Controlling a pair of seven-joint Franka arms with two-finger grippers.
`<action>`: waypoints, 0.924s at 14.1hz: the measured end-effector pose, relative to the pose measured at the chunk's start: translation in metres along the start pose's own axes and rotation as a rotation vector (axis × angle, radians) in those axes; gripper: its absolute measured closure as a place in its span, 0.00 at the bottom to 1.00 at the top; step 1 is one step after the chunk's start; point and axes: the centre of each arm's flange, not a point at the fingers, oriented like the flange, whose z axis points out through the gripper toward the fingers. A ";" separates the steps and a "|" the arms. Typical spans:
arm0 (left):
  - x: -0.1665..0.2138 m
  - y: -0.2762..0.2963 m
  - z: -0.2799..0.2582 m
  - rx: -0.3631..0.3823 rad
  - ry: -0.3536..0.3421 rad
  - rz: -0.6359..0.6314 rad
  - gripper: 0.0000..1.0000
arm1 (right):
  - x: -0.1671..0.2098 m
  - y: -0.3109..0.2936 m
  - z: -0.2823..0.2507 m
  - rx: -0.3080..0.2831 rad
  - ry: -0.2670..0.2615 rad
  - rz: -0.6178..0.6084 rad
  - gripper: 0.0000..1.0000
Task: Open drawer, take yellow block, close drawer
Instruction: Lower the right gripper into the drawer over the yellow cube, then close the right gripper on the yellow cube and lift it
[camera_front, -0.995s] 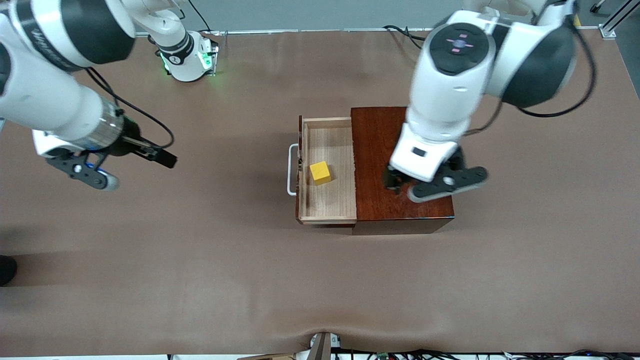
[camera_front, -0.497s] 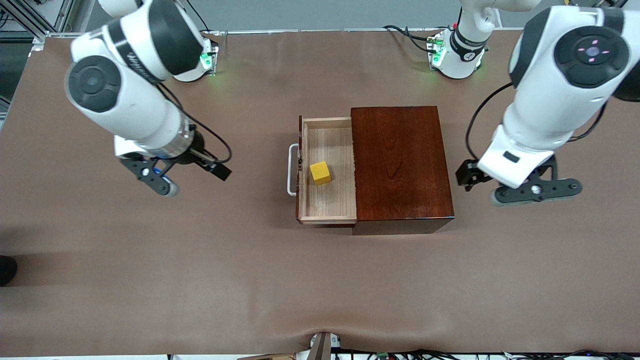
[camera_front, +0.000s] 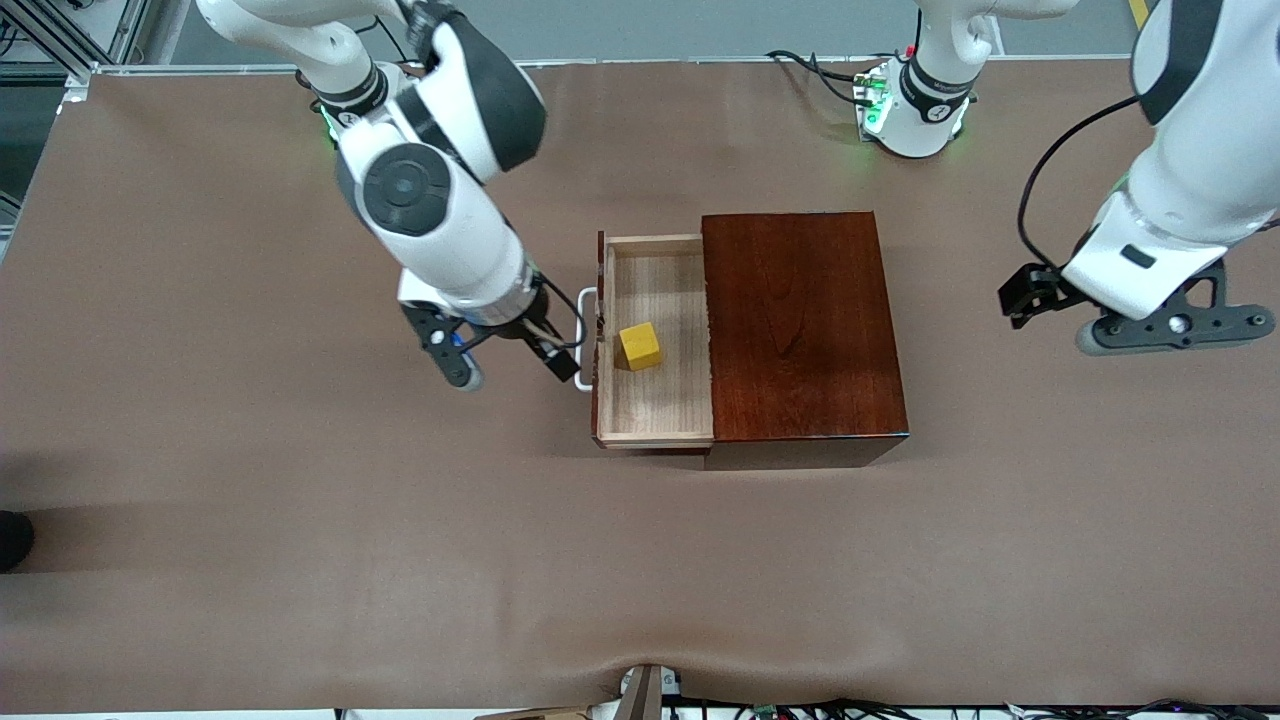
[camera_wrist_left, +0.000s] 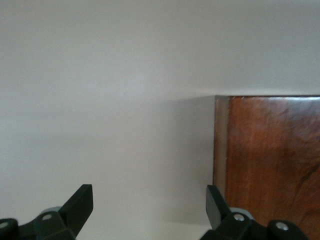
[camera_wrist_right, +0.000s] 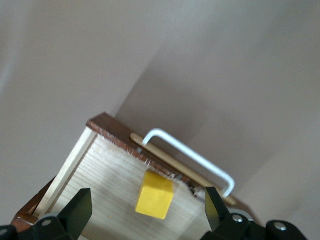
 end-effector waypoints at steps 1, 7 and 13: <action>-0.005 -0.010 0.000 0.002 -0.005 0.001 0.00 | -0.012 -0.004 0.016 0.003 -0.001 0.030 0.00; -0.028 -0.048 -0.007 -0.069 -0.016 0.006 0.00 | -0.055 -0.015 0.082 0.013 -0.007 0.182 0.00; -0.038 -0.046 -0.018 -0.106 -0.013 0.006 0.00 | -0.074 -0.011 0.124 -0.041 0.004 0.245 0.00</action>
